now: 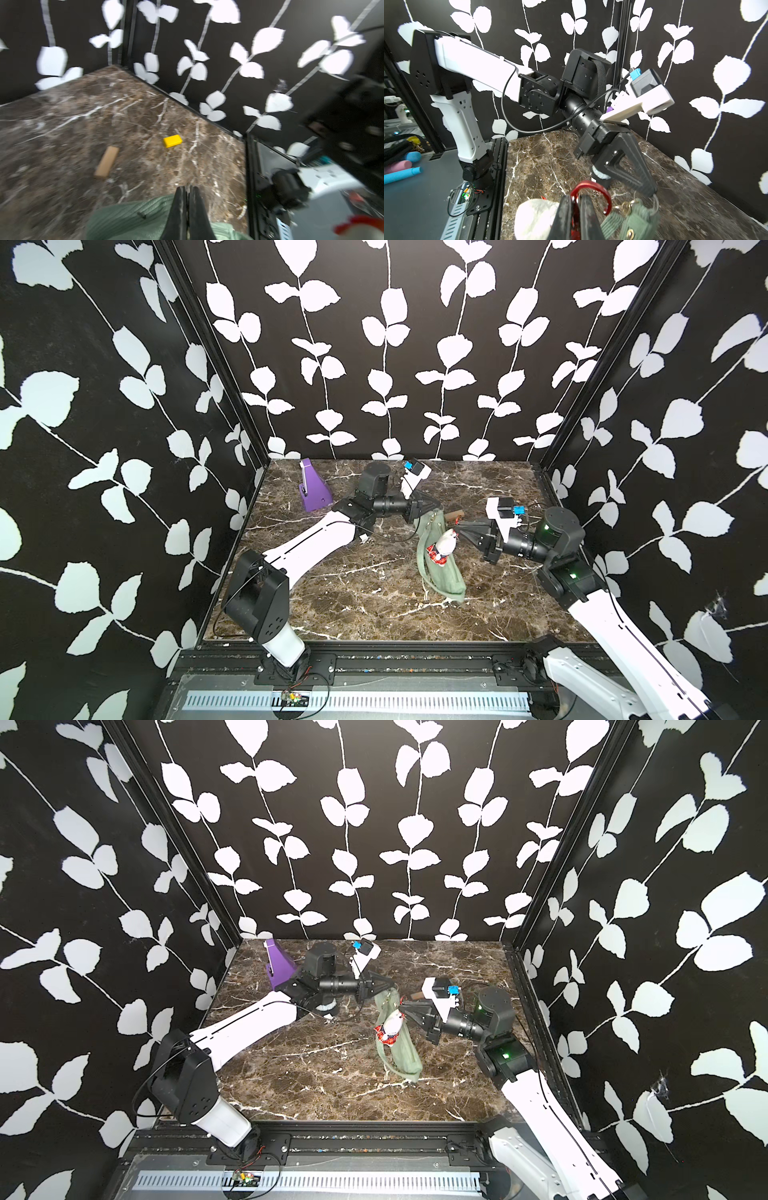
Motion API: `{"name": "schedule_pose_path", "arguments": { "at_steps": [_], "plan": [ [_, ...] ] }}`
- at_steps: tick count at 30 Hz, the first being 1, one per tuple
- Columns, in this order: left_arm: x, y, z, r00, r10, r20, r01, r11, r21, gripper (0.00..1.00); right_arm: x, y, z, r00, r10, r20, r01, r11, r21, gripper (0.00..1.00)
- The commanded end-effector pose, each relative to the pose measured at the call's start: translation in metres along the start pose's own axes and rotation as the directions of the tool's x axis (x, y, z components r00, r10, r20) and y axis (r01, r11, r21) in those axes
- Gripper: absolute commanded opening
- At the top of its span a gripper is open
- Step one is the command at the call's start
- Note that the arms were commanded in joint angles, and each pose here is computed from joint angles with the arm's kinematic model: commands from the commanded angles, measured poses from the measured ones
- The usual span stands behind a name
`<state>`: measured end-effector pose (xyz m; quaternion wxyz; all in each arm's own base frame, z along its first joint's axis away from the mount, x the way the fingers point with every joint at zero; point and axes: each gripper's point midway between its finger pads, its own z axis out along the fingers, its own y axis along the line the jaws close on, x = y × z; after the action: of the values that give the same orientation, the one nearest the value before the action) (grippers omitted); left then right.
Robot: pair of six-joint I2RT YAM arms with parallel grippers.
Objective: Remove the decoration from the bag
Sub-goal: Remove the decoration item from the bag, then place the bag at the center of the board.
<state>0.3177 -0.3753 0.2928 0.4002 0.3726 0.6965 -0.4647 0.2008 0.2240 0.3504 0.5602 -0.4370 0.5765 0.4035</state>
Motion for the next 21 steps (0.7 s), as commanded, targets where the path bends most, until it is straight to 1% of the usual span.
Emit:
{"name": "schedule_pose_path", "arguments": {
  "at_steps": [1, 4, 5, 6, 8, 10, 12, 16, 18, 21],
  "plan": [
    [-0.012, 0.039, 0.0, 1.0, -0.015, 0.021, 0.019, 0.978, -0.208, 0.0, 0.005, 0.001, -0.006, 1.0, -0.01, -0.017, 0.011, 0.999, 0.042, 0.03],
    [-0.008, 0.071, 0.007, 0.995, -0.098, 0.007, 0.096, 0.951, -0.294, 0.0, 0.01, 0.0, -0.01, 0.999, -0.002, -0.033, 0.004, 0.998, 0.07, 0.03],
    [-0.002, 0.085, 0.007, 0.991, -0.137, -0.005, 0.127, 0.93, -0.345, 0.0, 0.011, 0.0, -0.011, 0.999, -0.002, -0.037, 0.005, 0.997, 0.08, 0.02],
    [0.002, 0.098, 0.006, 0.985, -0.173, -0.009, 0.155, 0.904, -0.399, 0.0, 0.013, -0.001, -0.012, 0.999, -0.001, -0.041, 0.004, 0.996, 0.091, 0.02],
    [0.012, 0.128, 0.001, 0.973, -0.231, 0.006, 0.202, 0.834, -0.514, 0.0, 0.015, -0.002, -0.014, 0.999, 0.005, -0.047, 0.001, 0.994, 0.108, 0.02],
    [0.022, 0.154, -0.002, 0.959, -0.282, 0.027, 0.242, 0.765, -0.596, 0.0, 0.017, -0.004, -0.015, 0.999, 0.007, -0.051, -0.001, 0.992, 0.123, 0.02],
    [0.028, 0.172, -0.006, 0.951, -0.307, 0.029, 0.247, 0.703, -0.667, 0.0, 0.019, -0.006, -0.015, 0.998, 0.019, -0.055, -0.011, 0.991, 0.134, 0.01],
    [0.033, 0.195, -0.007, 0.944, -0.33, 0.03, 0.24, 0.619, -0.747, 0.0, 0.021, -0.009, -0.014, 0.997, 0.036, -0.064, -0.026, 0.99, 0.141, 0.01],
    [0.031, 0.206, -0.007, 0.947, -0.318, 0.044, 0.234, 0.59, -0.773, 0.0, 0.022, -0.012, -0.015, 0.997, 0.04, -0.065, -0.029, 0.987, 0.157, 0.01],
    [0.032, 0.217, -0.005, 0.947, -0.319, 0.039, 0.223, 0.564, -0.795, 0.0, 0.027, -0.019, -0.016, 0.996, 0.053, -0.074, -0.038, 0.979, 0.199, 0.01]
  ]
}}
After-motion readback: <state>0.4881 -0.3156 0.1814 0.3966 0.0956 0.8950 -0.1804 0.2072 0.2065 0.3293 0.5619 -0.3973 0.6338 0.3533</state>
